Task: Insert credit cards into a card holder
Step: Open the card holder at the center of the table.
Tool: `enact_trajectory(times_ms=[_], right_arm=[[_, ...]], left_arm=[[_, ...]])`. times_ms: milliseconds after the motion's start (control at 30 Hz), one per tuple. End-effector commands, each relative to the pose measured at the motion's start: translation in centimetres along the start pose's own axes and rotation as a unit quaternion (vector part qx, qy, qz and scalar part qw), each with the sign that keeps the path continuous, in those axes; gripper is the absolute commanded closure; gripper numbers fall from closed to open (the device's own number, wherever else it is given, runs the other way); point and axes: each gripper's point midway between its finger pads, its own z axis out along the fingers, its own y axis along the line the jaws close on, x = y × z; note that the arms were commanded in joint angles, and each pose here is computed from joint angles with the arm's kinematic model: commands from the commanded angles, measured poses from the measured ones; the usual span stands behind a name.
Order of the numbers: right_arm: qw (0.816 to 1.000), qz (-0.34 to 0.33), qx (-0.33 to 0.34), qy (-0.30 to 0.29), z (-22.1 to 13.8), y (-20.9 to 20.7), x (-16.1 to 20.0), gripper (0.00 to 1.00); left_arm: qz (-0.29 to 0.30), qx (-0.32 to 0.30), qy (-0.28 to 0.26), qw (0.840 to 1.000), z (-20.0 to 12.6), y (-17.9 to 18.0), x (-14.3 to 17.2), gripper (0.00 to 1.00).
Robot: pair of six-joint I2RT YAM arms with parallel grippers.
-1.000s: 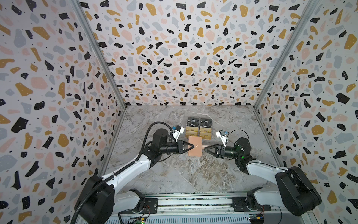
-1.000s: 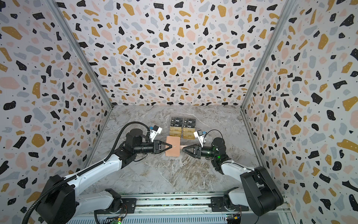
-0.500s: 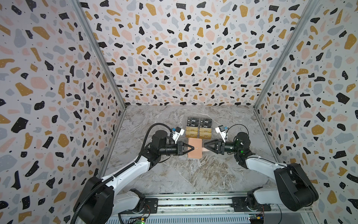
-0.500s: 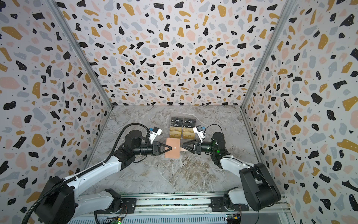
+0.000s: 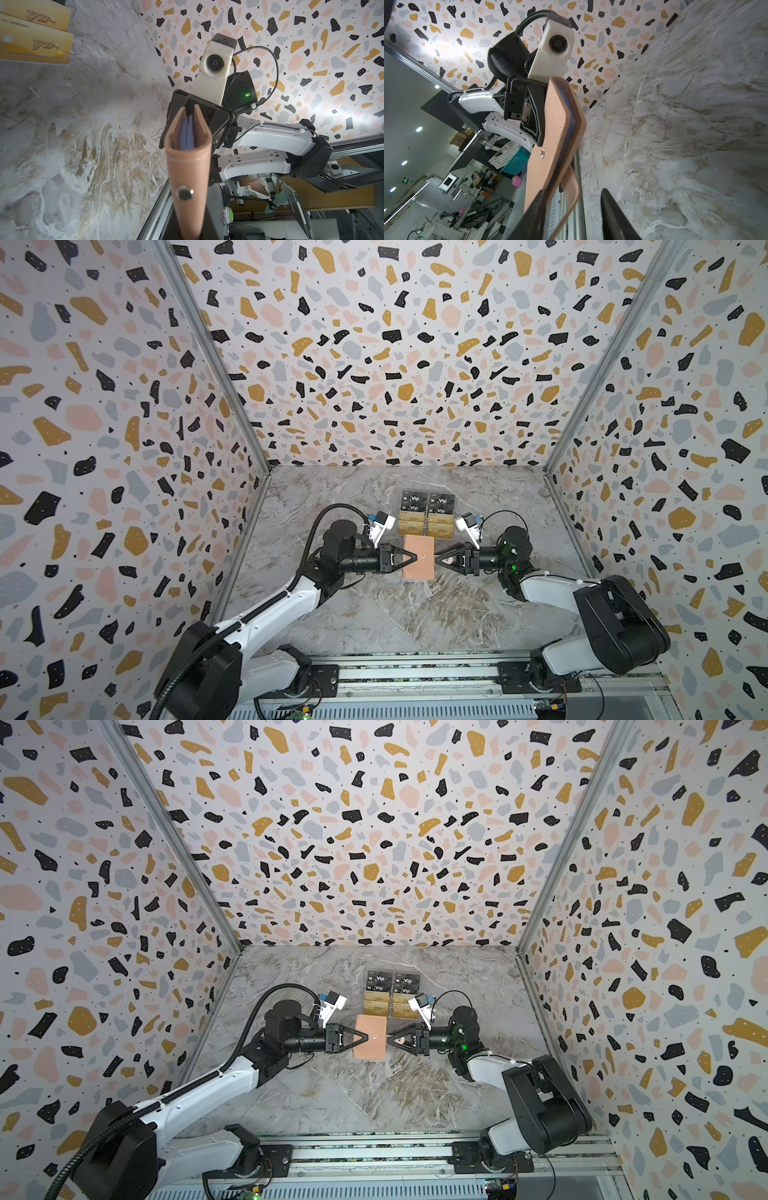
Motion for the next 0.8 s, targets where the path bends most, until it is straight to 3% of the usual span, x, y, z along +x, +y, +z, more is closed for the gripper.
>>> enact_trajectory(times_ms=[0,567,767], right_arm=[[0.999,-0.030,-0.028,0.005,0.4,1.5,-0.2,0.57],[0.995,-0.038,-0.090,0.003,1.2,3.1,0.2,0.62],[0.994,-0.029,-0.109,0.002,1.9,3.1,0.1,0.69]], left_arm=[[0.029,0.033,-0.005,0.999,-0.4,-1.9,-0.2,1.00],[0.028,0.037,0.001,0.999,-0.5,-1.9,0.1,1.00],[0.026,0.037,0.002,0.999,-0.4,-1.8,0.1,1.00]])
